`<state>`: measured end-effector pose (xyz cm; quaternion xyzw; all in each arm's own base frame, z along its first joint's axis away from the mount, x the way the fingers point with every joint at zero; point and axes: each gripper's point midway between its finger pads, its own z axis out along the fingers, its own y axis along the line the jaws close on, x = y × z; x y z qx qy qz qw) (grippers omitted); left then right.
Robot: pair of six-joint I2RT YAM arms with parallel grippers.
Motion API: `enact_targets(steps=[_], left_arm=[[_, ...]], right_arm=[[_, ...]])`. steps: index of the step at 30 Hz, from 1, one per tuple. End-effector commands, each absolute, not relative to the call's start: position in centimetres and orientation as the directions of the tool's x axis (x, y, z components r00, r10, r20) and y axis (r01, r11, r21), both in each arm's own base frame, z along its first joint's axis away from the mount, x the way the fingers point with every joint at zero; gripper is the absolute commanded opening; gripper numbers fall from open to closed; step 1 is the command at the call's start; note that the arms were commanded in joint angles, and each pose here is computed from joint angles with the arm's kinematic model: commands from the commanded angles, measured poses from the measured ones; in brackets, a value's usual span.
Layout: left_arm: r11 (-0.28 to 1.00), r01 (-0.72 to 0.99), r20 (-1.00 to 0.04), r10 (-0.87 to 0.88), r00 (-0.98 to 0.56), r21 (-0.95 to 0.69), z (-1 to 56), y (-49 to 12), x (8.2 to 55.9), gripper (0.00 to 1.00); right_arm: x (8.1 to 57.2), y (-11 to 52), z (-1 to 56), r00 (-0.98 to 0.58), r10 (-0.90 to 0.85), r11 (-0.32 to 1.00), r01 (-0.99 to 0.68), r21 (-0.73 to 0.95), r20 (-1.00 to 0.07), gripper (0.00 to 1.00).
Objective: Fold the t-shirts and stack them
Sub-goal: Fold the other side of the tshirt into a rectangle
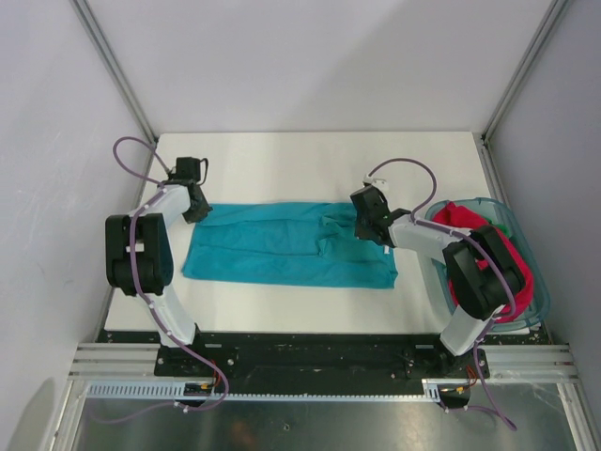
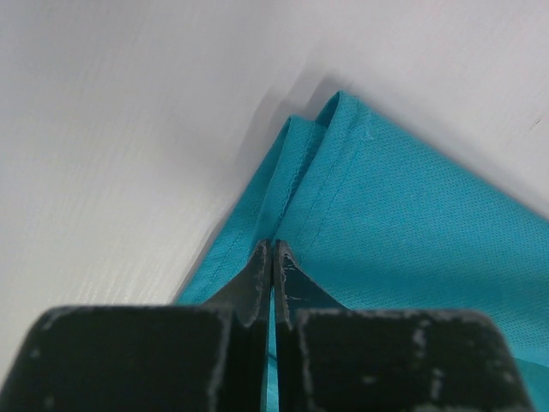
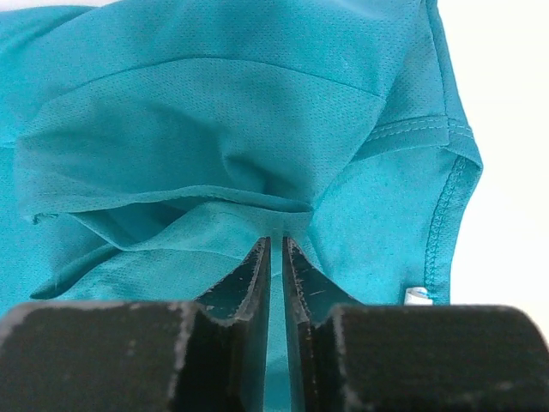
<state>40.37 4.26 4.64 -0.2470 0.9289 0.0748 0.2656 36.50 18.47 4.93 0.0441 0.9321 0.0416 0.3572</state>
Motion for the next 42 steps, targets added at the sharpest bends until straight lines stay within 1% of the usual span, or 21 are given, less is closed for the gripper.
enact_targets(steps=[1,2,3,5,16,17,18,23,25,28,37,42], left_arm=[[0.864,-0.503,-0.598,-0.421,-0.682,-0.034,7.5,4.7,41.5,0.00],[0.865,-0.501,-0.598,-0.419,-0.683,-0.033,7.5,4.6,41.5,0.00],[0.865,-0.501,-0.597,-0.420,-0.684,-0.034,7.4,4.6,41.5,0.00],[0.864,-0.502,-0.598,-0.420,-0.683,-0.034,7.5,4.7,41.6,0.00],[0.864,-0.502,-0.599,-0.420,-0.682,-0.035,7.5,4.7,41.6,0.00],[0.864,-0.503,-0.598,-0.421,-0.682,-0.035,7.5,4.7,41.6,0.00],[0.864,-0.502,-0.599,-0.420,-0.682,-0.035,7.6,4.6,41.6,0.00],[0.864,-0.503,-0.607,-0.419,-0.676,-0.036,7.9,4.7,41.7,0.00],[0.864,-0.503,-0.614,-0.416,-0.671,-0.035,8.2,4.8,41.7,0.00],[0.862,-0.505,-0.624,-0.415,-0.662,-0.036,8.7,4.9,41.9,0.00],[0.852,-0.522,-0.650,-0.411,-0.640,-0.024,9.8,5.5,41.6,0.00],[0.837,-0.547,-0.657,-0.419,-0.627,-0.013,9.8,5.9,41.1,0.00]], right_arm=[[37.4,18.7,6.4,-0.715,0.136,0.990,0.074,0.120,-0.686,0.24],[37.4,18.8,6.4,-0.715,0.138,0.990,0.073,0.123,-0.686,0.29],[37.4,18.8,6.4,-0.717,0.139,0.989,0.072,0.125,-0.683,0.32],[37.3,19.0,6.1,-0.722,0.142,0.989,0.072,0.130,-0.677,0.33],[37.7,19.4,4.9,-0.731,0.145,0.988,0.068,0.140,-0.667,0.32],[37.7,19.4,4.9,-0.732,0.147,0.988,0.071,0.140,-0.665,0.32],[37.7,19.3,5.0,-0.730,0.148,0.988,0.075,0.137,-0.667,0.28],[37.8,18.4,6.7,-0.703,0.152,0.988,0.092,0.123,-0.695,0.07],[37.7,17.8,7.7,-0.693,0.152,0.988,0.104,0.110,-0.705,0.02],[37.5,16.9,9.2,-0.679,0.150,0.988,0.120,0.093,-0.719,0.00],[35.8,15.6,13.6,-0.642,0.159,0.987,0.123,0.103,-0.751,0.00],[34.5,15.9,13.9,-0.658,0.146,0.989,0.107,0.100,-0.738,0.00]])
